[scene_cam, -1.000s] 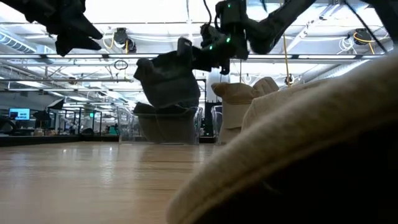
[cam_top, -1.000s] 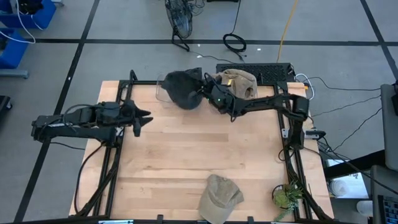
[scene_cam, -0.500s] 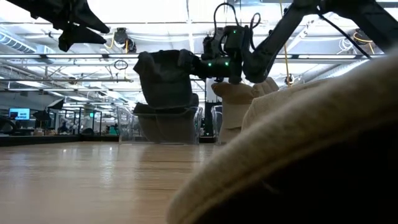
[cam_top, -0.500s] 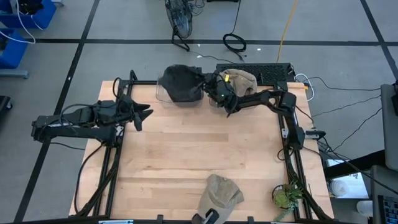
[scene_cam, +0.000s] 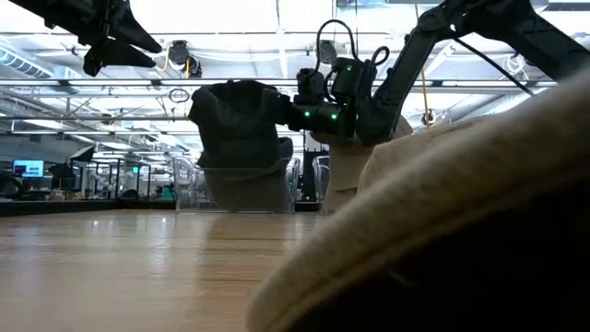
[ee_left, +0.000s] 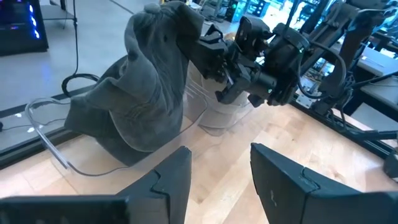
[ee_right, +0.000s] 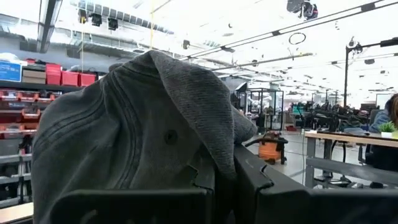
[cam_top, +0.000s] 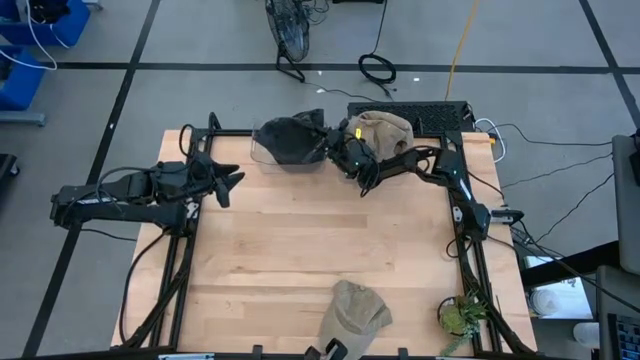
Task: Pick & Place hat
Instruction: Put the black cap into the left transparent bin, then put the brown cap into the right transparent bin
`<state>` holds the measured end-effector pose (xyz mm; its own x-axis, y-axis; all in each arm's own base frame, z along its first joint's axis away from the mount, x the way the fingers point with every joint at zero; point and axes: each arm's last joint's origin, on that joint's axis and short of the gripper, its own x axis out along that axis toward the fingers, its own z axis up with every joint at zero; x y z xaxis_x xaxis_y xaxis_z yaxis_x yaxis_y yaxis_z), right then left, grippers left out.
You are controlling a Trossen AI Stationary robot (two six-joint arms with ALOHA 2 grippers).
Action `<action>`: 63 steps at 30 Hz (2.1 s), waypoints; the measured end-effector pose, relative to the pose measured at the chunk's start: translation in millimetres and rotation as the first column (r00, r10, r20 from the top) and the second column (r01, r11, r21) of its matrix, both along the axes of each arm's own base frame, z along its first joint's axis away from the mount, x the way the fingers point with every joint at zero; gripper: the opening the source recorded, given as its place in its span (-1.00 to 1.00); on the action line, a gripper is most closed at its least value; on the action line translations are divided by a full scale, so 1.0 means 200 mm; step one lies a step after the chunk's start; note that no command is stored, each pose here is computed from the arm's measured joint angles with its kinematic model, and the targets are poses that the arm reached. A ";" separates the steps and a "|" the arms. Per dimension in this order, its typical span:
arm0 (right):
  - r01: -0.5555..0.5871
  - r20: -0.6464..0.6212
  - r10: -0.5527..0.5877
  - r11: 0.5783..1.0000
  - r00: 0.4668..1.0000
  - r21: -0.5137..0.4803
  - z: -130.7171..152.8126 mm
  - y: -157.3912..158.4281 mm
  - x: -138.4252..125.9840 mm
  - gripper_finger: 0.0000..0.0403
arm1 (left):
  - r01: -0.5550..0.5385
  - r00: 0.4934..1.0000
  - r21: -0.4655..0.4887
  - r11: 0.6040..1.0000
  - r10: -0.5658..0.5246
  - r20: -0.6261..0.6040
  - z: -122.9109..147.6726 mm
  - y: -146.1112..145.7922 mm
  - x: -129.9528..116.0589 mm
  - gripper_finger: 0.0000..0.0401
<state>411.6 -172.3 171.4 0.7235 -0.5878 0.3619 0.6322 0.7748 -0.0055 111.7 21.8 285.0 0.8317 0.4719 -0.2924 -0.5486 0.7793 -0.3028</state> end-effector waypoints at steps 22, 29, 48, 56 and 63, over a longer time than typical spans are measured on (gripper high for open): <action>0.106 -0.321 -0.012 0.955 0.947 0.278 -0.01 0.09 0.03 -0.91 | -0.034 0.999 0.042 0.999 0.034 -0.006 0.01 0.01 0.00 -0.17; 0.129 -0.399 0.010 0.939 0.917 0.319 0.08 0.11 -0.01 -0.68 | -0.028 1.000 0.062 0.998 0.028 -0.006 0.01 0.01 0.00 -0.17; 0.051 -0.414 0.122 0.923 0.902 0.382 0.59 0.25 -0.26 0.21 | 0.093 0.996 0.048 0.994 -0.093 -0.017 0.01 -0.01 0.02 -0.17; 0.080 -0.446 0.262 0.786 0.856 0.613 0.75 0.53 -0.51 0.06 | 0.273 0.955 -0.027 0.962 -0.275 -0.116 -0.05 -0.06 0.15 -0.17; 0.255 -0.575 0.377 0.629 0.727 0.734 0.66 0.78 -0.64 -0.27 | 0.395 0.874 -0.117 0.911 -0.412 -0.258 -0.14 -0.19 0.35 -0.17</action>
